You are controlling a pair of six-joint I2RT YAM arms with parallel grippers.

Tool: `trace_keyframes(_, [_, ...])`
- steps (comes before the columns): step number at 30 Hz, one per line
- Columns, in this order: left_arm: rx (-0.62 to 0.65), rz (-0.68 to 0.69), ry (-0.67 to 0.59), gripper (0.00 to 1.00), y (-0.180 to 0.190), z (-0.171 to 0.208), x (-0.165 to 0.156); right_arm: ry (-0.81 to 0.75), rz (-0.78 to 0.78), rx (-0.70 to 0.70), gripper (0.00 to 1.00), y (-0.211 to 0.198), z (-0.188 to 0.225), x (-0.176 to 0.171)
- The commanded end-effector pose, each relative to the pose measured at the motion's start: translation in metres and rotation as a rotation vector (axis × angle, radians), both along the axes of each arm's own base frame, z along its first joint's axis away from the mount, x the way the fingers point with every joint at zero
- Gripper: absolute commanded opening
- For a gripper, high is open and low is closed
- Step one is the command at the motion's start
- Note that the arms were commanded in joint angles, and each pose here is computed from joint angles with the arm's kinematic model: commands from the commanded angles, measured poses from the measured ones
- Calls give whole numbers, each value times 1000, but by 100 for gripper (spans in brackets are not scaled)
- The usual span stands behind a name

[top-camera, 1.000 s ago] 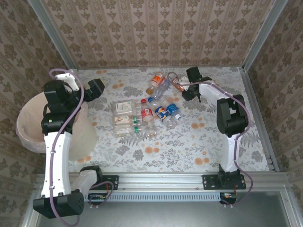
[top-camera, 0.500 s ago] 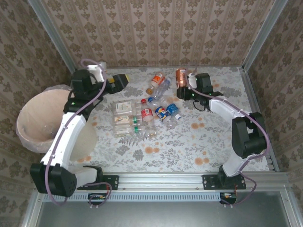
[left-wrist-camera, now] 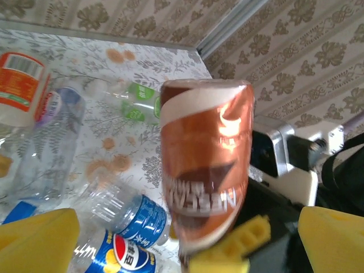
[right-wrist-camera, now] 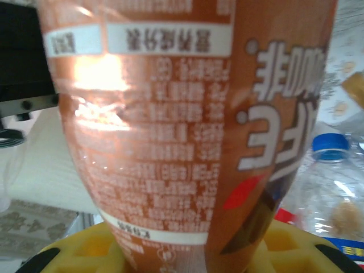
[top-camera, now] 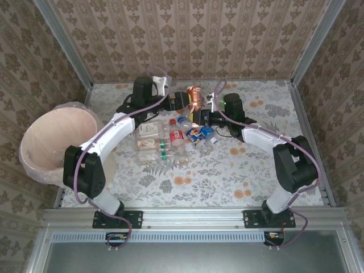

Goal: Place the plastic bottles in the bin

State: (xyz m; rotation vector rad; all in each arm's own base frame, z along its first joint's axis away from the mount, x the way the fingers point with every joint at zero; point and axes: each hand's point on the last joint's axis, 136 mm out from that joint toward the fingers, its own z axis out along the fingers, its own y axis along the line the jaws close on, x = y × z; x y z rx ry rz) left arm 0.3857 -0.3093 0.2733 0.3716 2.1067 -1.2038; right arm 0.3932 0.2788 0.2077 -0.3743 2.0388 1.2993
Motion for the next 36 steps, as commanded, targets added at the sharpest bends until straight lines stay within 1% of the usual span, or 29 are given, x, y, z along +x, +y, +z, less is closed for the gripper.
trace_keyframes(1, [-80,-48,-53,100,-17,28,1,-100,108,56,23,16,43,-15])
trace_keyframes(6, [-65,-44,-27,100,-22,19,7,-106,143,65,23,27,49,-21])
trace_keyframes(7, [-63,-48,-21,97,-23,17,7,-103,149,65,24,29,49,-21])
trace_keyframes(10, [-36,-55,-8,78,-25,12,7,-96,149,66,25,31,52,-20])
trace_keyframes(11, [-24,-49,-5,70,-25,10,8,-91,140,67,26,31,53,-19])
trace_keyframes(12, [-17,-46,-5,65,-25,9,8,-86,138,68,28,31,54,-18])
trace_keyframes(14, [-10,-41,-5,60,-24,8,8,-79,142,75,31,32,58,-17])
trace_keyframes(16, [-6,-38,-13,56,-22,10,7,-68,151,79,37,34,59,-17])
trace_keyframes(18, [4,-22,-28,54,-19,12,7,-62,147,68,49,33,56,-16])
trace_keyframes(19, [10,-11,-37,54,-17,14,7,-66,143,63,54,33,56,-16])
trace_keyframes(25, [66,67,-98,53,5,27,7,-143,74,-29,86,16,55,-16])
trace_keyframes(27, [92,103,-127,53,16,35,6,-176,31,-62,100,7,58,-15])
trace_keyframes(30, [142,169,-157,52,37,44,4,-219,-54,-86,100,-11,64,-13])
trace_keyframes(33, [197,243,-185,51,62,54,3,-253,-179,-109,100,-35,69,-6])
trace_keyframes(35, [263,304,-205,51,81,61,0,-264,-263,-144,100,-52,68,-1])
trace_keyframes(36, [299,360,-213,51,100,66,3,-262,-291,-162,100,-58,65,2])
